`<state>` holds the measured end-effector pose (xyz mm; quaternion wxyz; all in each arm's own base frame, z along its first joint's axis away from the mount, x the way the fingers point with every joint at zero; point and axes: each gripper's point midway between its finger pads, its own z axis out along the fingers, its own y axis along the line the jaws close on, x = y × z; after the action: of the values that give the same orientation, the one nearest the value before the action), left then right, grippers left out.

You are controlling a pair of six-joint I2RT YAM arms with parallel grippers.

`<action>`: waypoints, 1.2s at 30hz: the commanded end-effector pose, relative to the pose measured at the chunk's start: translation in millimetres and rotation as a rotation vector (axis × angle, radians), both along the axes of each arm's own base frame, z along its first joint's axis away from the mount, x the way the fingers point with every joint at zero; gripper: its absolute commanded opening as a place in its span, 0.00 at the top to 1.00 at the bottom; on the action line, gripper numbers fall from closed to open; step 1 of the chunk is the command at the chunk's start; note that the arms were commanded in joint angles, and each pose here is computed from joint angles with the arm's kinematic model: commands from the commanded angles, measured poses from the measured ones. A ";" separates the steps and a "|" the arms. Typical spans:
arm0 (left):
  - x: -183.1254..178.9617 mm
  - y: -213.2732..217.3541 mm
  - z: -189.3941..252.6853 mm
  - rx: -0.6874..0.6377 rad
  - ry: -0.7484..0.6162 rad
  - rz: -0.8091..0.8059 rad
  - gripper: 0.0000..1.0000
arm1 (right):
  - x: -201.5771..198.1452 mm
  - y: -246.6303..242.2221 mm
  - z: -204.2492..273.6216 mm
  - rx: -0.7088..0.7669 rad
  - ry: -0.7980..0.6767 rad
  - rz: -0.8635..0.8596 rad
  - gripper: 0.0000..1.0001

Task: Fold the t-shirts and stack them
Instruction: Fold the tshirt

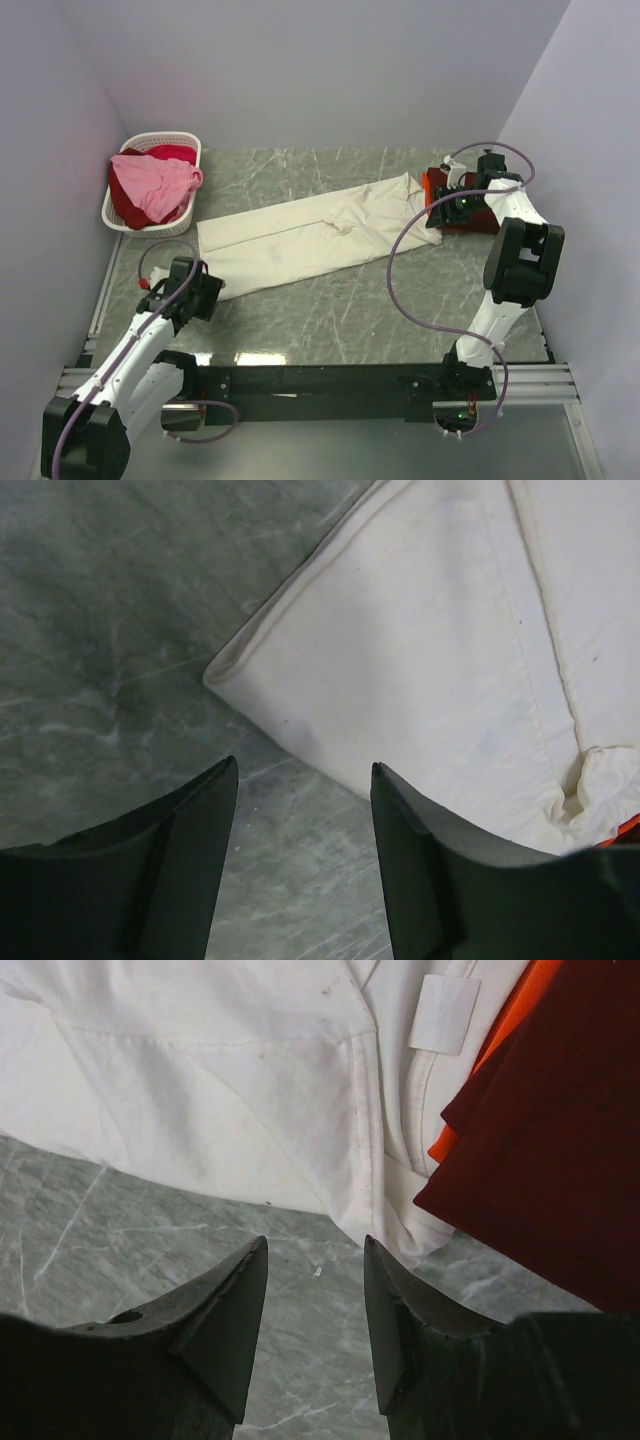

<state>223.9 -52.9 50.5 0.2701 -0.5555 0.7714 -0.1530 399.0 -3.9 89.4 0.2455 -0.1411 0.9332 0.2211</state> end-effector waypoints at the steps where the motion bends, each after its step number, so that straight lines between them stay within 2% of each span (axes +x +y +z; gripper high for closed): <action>1: -14.4 -1.2 -7.9 -0.036 0.057 0.038 0.38 | 7.0 -1.5 9.2 -0.016 -0.042 0.019 0.50; 5: -16.0 -8.8 -22.8 -0.108 0.070 0.076 0.39 | 5.3 -0.3 7.2 -0.011 -0.038 0.020 0.50; 13: -1.0 0.1 -38.2 -0.067 0.091 0.142 0.44 | 1.9 1.1 6.4 -0.006 -0.033 0.030 0.50; 15: -2.5 0.7 -45.8 -0.057 0.122 0.144 0.51 | -0.5 0.8 5.3 -0.011 -0.027 0.043 0.50; 22: -5.0 2.3 -44.6 -0.050 0.068 0.121 0.99 | -6.4 -1.8 -2.2 -0.034 -0.013 0.055 0.50; 29: -12.6 23.6 -21.2 0.015 -0.021 0.182 1.00 | -11.0 -4.2 -10.8 -0.050 0.021 0.052 0.50; 36: -16.8 24.7 -23.2 0.015 -0.024 0.174 1.00 | -30.0 6.0 -30.4 -0.059 0.093 0.091 0.50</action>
<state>217.5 -38.0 39.2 0.2985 -0.6134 0.7127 -0.1633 381.5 -5.3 70.9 0.2143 -0.1662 0.9392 0.2106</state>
